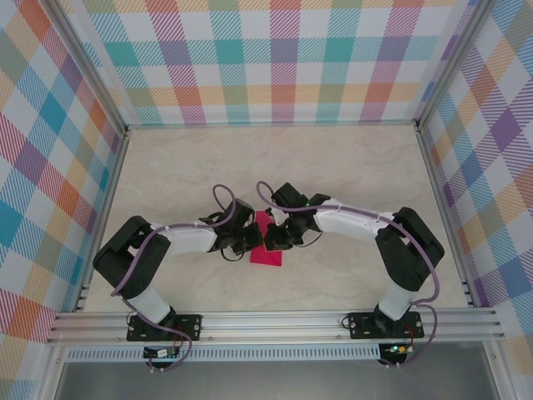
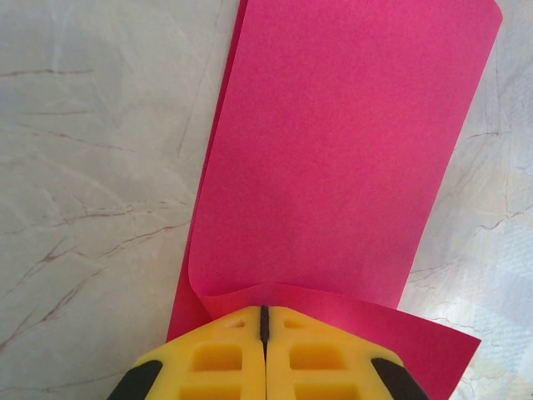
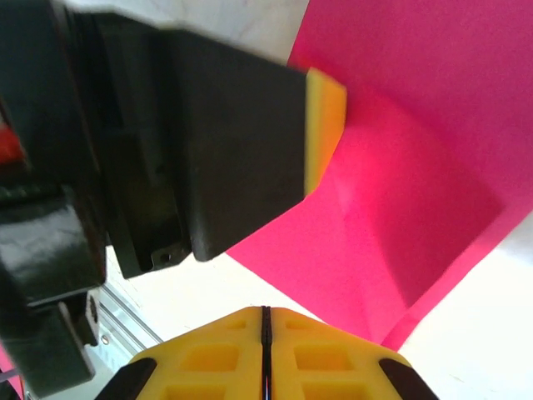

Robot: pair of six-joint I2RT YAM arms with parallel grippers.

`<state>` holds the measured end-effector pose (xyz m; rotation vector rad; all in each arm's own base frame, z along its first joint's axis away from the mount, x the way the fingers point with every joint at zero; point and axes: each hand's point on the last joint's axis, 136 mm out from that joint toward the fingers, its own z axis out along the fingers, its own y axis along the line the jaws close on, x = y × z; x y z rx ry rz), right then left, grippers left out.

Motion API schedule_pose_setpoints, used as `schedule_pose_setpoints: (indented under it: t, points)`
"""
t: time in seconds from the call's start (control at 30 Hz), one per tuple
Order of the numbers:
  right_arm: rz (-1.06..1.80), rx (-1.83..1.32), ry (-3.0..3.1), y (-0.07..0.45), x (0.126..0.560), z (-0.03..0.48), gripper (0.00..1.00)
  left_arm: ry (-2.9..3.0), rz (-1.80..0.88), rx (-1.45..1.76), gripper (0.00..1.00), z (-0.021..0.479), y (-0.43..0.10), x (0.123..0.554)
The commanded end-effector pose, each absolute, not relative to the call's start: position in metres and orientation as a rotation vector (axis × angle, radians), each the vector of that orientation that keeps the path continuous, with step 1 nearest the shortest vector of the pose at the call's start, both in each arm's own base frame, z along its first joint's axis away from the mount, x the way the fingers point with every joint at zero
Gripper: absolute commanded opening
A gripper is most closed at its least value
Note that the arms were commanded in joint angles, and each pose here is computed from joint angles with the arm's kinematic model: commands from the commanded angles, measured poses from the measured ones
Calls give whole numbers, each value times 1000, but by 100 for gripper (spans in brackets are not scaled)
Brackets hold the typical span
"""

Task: Fold a paper plane with a square sheet of paper (pick it up from the middle)
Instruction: Fold the triangle a second time at the center of the table.

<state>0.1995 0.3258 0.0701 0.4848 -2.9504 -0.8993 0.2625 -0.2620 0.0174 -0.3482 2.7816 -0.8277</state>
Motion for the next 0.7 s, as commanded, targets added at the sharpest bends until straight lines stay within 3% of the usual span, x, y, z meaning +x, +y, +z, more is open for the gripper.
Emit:
schedule_pose_setpoints:
  t: [0.0,0.67]
  points:
    - [-765,427,-2947,315,185,49,9,2910,-589,-431,3,-24,-227,234]
    - [-486,406,-3017,308,187,21,9,2927,-564,-472,1,-31,-224,232]
